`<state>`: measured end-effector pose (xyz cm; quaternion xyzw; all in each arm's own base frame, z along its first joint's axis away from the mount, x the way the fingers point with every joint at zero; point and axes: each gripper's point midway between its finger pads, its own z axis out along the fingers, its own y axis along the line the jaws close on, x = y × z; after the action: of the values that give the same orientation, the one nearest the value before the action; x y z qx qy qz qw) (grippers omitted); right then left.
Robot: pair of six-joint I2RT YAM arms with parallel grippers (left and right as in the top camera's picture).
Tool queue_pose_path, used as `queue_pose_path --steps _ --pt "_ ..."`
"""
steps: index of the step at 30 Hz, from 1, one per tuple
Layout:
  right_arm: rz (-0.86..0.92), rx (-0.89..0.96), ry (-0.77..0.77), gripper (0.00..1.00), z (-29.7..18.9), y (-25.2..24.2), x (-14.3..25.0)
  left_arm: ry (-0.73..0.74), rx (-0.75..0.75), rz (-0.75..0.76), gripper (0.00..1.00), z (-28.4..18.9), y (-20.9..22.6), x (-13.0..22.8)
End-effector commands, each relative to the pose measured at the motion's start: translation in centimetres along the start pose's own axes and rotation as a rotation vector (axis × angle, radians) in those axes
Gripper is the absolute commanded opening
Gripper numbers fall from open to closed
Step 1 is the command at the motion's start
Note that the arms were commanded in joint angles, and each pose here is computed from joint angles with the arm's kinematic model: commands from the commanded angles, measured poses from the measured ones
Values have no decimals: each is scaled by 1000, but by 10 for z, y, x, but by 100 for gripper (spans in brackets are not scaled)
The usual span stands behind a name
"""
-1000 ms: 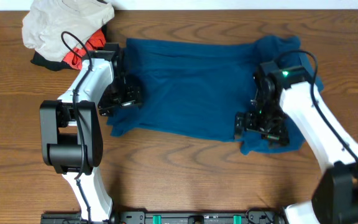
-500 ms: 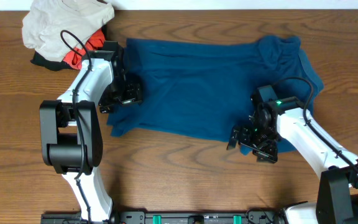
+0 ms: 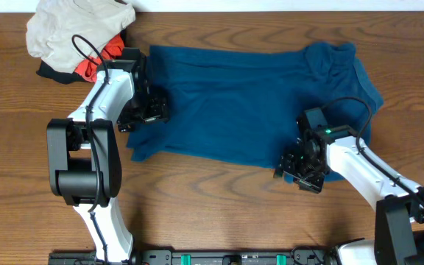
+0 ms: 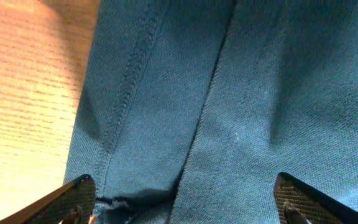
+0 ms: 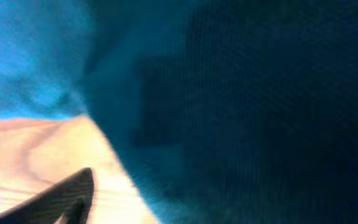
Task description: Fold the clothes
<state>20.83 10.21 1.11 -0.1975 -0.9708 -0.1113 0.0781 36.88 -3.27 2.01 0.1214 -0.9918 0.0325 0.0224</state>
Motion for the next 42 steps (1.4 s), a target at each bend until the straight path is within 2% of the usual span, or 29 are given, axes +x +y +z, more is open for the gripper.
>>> queue_pose_path --steps 1,5,6,8,30,42 --pt "17 4 -9 46 1 -1 3 19 -14 15 92 6 4 2" --pt "18 4 -7 13 0 -1 3 27 -16 14 92 6 5 4" --pt "19 6 -5 7 0 -1 4 36 -19 13 91 6 6 6" --pt "20 9 -2 2 0 -2 5 66 -28 11 89 6 8 13" --pt "11 1 -18 2 0 0 1 267 -83 31 85 -2 20 63" --pt "12 0 -18 2 0 0 1 268 -90 86 82 15 10 73"
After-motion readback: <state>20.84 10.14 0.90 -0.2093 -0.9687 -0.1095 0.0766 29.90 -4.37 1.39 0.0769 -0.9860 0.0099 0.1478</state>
